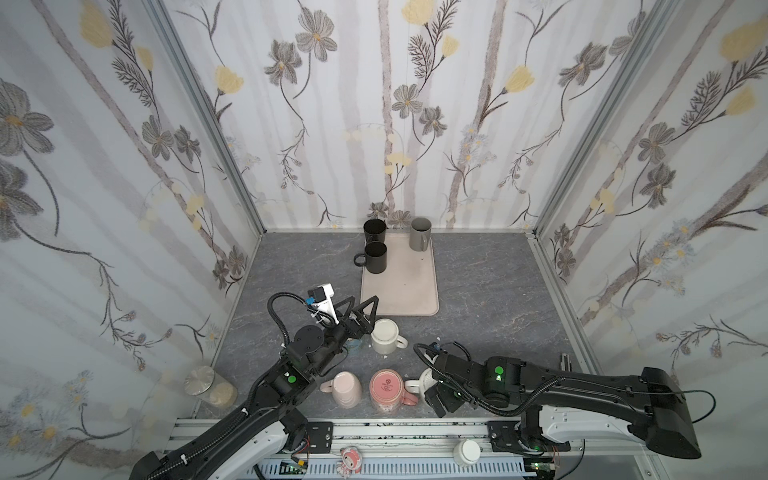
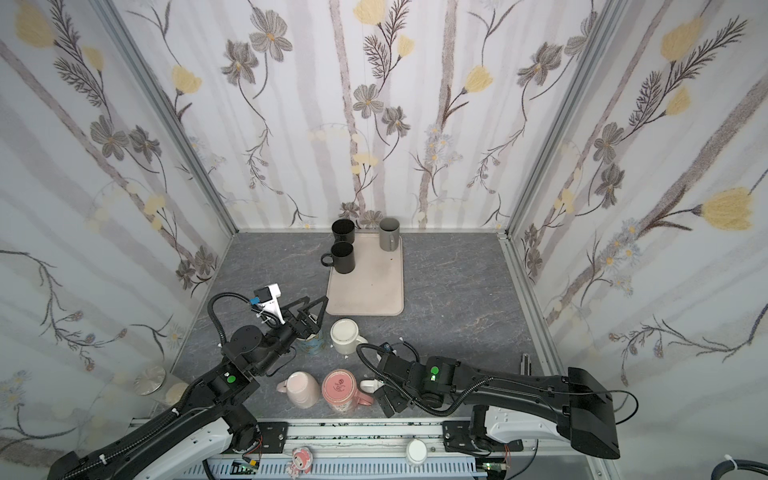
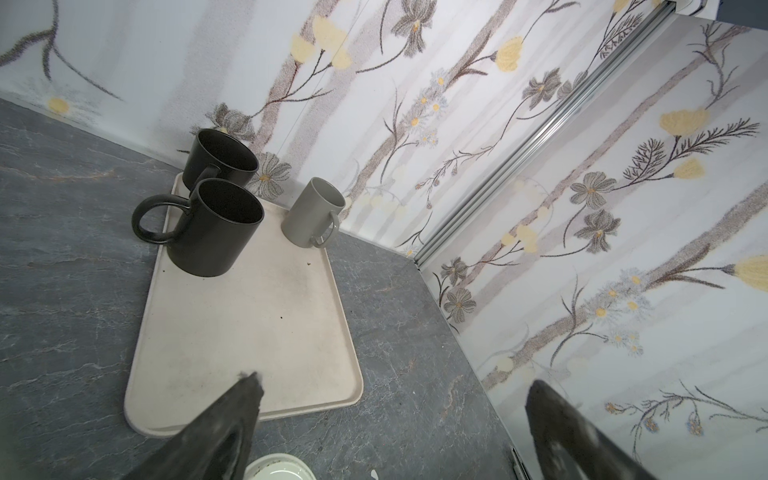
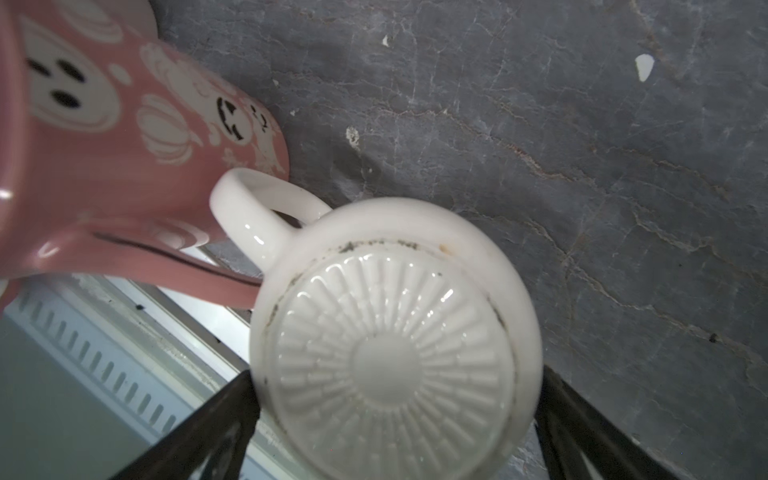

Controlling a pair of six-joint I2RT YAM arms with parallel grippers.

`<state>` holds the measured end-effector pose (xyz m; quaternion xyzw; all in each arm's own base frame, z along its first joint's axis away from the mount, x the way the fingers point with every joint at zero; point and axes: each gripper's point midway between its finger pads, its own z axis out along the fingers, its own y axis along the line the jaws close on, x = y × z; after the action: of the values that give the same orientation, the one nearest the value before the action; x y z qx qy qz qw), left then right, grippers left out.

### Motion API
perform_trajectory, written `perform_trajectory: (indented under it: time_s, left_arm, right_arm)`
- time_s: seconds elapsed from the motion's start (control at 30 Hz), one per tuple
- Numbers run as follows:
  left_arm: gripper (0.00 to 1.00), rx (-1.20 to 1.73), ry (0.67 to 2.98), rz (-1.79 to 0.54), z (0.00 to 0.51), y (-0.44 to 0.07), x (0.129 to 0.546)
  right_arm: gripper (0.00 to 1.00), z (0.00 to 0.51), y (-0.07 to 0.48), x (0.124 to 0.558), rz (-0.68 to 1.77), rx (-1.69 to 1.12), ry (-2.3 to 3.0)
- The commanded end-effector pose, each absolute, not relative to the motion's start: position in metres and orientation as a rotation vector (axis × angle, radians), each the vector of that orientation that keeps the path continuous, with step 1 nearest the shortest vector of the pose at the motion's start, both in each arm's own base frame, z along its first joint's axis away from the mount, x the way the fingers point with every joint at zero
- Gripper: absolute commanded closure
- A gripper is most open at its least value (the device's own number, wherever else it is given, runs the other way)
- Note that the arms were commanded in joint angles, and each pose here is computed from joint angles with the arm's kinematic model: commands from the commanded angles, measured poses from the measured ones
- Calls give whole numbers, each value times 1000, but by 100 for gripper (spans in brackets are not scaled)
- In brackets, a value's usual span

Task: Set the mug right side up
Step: 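Move the right gripper over the upside-down white mug near the pink mug, then lower the right gripper onto the white mug while the left gripper approaches it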

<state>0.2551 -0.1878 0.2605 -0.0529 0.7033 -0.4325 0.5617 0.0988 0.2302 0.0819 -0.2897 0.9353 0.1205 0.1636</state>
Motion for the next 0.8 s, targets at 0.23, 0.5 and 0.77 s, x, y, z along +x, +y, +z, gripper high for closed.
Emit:
perform_trajectory:
  time_s: [0.23,0.5,0.77]
  left_arm:
    - [0,-47,1684,-1035,265,-203,257]
    - [0,133,1890,-983,246,-240,266]
    - [7,416,2076,-835,210,-288,240]
  right_arm:
    - [0,85,210,144,250,-595,2653]
    - [0,106,213,152,313,-526,2602]
    - [0,125,191,176,374,-313,2563]
